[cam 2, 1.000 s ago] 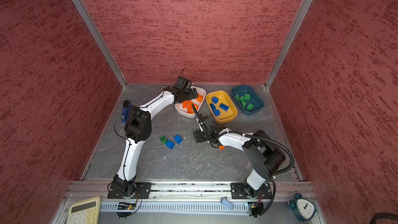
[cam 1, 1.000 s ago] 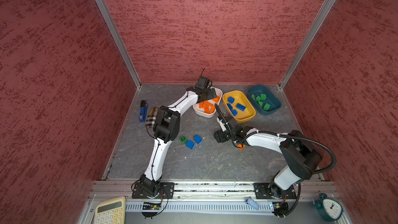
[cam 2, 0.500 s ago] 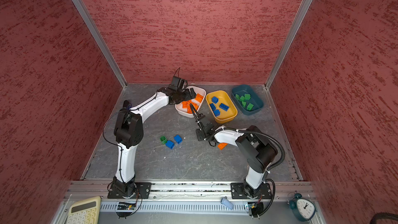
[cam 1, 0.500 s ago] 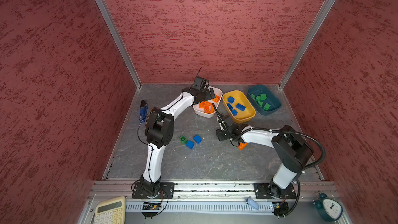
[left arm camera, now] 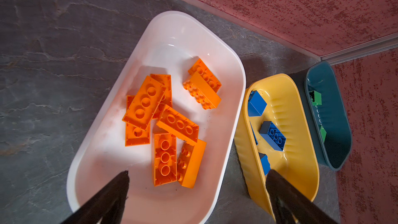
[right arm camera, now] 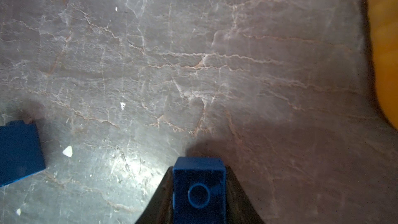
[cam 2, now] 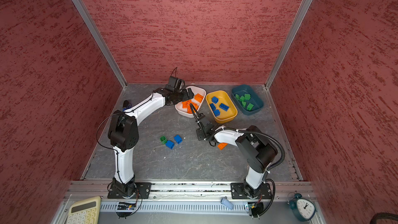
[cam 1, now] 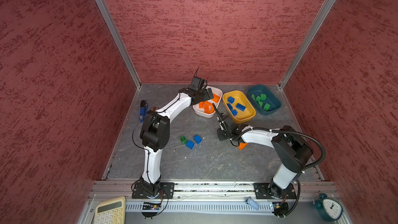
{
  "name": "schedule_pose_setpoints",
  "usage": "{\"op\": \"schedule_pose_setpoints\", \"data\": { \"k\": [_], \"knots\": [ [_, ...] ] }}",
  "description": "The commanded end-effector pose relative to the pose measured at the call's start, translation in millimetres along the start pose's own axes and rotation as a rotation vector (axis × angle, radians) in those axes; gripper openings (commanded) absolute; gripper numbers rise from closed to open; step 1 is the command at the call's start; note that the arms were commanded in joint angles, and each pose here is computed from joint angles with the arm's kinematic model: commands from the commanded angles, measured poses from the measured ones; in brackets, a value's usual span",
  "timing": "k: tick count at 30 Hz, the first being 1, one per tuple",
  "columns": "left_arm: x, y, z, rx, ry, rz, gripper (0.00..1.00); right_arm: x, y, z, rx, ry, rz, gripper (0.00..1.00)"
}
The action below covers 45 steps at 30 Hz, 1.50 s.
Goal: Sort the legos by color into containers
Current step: 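Grasp a blue brick with right, carry it to yellow tub while left lowers, then open right gripper over yellow tub while left grasps a green brick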
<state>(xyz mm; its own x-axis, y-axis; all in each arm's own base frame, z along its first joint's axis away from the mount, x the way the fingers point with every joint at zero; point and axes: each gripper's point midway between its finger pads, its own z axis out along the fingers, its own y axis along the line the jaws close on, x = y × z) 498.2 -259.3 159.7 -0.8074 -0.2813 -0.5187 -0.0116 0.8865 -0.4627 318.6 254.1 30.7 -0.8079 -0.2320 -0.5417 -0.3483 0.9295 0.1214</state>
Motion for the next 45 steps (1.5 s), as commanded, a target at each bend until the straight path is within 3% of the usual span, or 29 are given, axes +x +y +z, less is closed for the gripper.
{"op": "schedule_pose_setpoints", "data": {
  "k": [1,8,13,18,28,31,35,41,42,45],
  "knots": [
    [-10.0,-2.2,-16.0,-0.001,-0.041,-0.011,0.99,-20.8,2.5,-19.9,-0.016,-0.097,-0.021,0.28],
    [-10.6,15.2,-24.8,-0.071,-0.086,-0.046,0.99,-72.9,-23.8,-68.8,-0.026,-0.305,0.045,0.27],
    [-1.8,32.4,-37.3,-0.126,-0.107,-0.081,0.99,-105.2,-74.8,-82.7,0.017,-0.393,0.155,0.27],
    [16.4,61.9,-51.1,-0.239,-0.107,-0.116,0.99,-136.4,-126.0,-75.0,0.098,-0.412,0.231,0.27],
    [57.0,105.4,-72.4,-0.397,-0.041,-0.145,0.99,-185.5,-184.4,-20.7,0.214,-0.362,0.233,0.32],
    [70.8,117.0,-79.8,-0.434,-0.014,-0.162,0.99,-199.7,-185.1,-12.9,0.211,-0.346,0.226,0.44],
    [98.7,132.0,-93.7,-0.498,0.061,-0.17,0.99,-208.8,-174.5,-27.4,0.16,-0.373,0.229,0.7],
    [151.2,154.6,-115.7,-0.565,0.189,-0.193,0.99,-199.7,-167.7,-69.2,0.15,-0.437,0.241,0.85],
    [157.4,158.3,-119.5,-0.576,0.2,-0.206,0.99,-197.0,-167.6,-75.4,0.152,-0.45,0.246,0.98],
    [172.5,167.8,-128.9,-0.614,0.207,-0.23,1.0,-187.3,-171.5,-94.0,0.178,-0.496,0.287,0.99]
  ]
}}
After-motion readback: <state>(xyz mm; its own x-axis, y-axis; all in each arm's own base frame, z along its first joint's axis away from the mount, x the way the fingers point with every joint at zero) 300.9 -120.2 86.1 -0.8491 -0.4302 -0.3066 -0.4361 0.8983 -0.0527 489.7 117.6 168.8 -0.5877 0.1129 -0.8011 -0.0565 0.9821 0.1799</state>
